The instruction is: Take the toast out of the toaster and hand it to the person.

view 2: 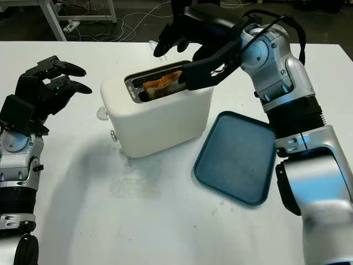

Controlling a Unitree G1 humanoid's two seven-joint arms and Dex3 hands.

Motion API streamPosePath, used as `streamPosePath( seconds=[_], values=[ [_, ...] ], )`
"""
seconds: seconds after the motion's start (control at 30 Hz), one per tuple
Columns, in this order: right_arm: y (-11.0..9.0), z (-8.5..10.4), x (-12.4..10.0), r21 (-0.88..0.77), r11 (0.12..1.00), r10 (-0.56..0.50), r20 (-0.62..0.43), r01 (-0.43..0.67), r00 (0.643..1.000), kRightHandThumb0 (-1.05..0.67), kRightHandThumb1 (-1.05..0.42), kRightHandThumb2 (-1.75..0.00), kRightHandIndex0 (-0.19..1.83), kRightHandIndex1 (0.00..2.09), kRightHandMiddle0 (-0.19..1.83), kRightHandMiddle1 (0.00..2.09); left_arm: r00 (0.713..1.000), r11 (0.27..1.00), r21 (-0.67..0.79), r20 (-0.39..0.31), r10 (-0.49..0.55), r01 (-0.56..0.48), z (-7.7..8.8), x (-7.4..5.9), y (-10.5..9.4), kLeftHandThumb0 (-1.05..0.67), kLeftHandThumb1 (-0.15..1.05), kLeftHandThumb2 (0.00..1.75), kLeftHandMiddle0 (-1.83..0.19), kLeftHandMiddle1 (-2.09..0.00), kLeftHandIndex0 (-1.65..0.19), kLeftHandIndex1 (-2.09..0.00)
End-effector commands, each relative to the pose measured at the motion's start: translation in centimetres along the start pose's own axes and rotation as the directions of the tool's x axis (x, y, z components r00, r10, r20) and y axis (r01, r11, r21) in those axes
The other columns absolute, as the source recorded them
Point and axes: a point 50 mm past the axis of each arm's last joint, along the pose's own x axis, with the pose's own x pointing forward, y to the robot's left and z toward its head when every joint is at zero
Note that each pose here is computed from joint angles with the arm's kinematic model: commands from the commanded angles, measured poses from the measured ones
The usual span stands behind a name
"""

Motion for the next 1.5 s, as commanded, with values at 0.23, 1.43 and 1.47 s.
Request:
streamPosePath(
  seconds=[0.23, 1.43, 1.47],
  values=[
    [1.1, -0.1, 0.2, -0.006, 1.000, 0.022, 0.017, -0.022, 1.000, -0.50, -0.58, 0.00, 0.63, 0.75, 0.89, 0.01, 1.000, 1.000, -0.012, 0.003, 0.004, -0.004, -0.1, -0.2, -0.1, -1.05, 0.92, 0.06, -0.89, -0.89, -0.73, -0.94],
    [3.3, 1.0, 1.0, -0.001, 0.996, 0.094, 0.099, -0.094, 0.991, -0.50, -0.60, 0.00, 0.62, 0.72, 0.92, 0.02, 1.000, 1.000, -0.008, -0.005, 0.008, -0.008, 0.0, -0.2, -0.1, -1.05, 0.92, 0.05, -0.89, -0.87, -0.73, -0.93],
    [3.4, 1.1, 1.1, 0.001, 0.996, 0.094, 0.104, -0.094, 0.990, -0.50, -0.60, 0.00, 0.62, 0.72, 0.92, 0.02, 1.000, 1.000, -0.006, -0.005, 0.009, -0.009, -0.1, -0.2, -0.1, -1.05, 0.92, 0.06, -0.89, -0.88, -0.73, -0.93]
  ],
)
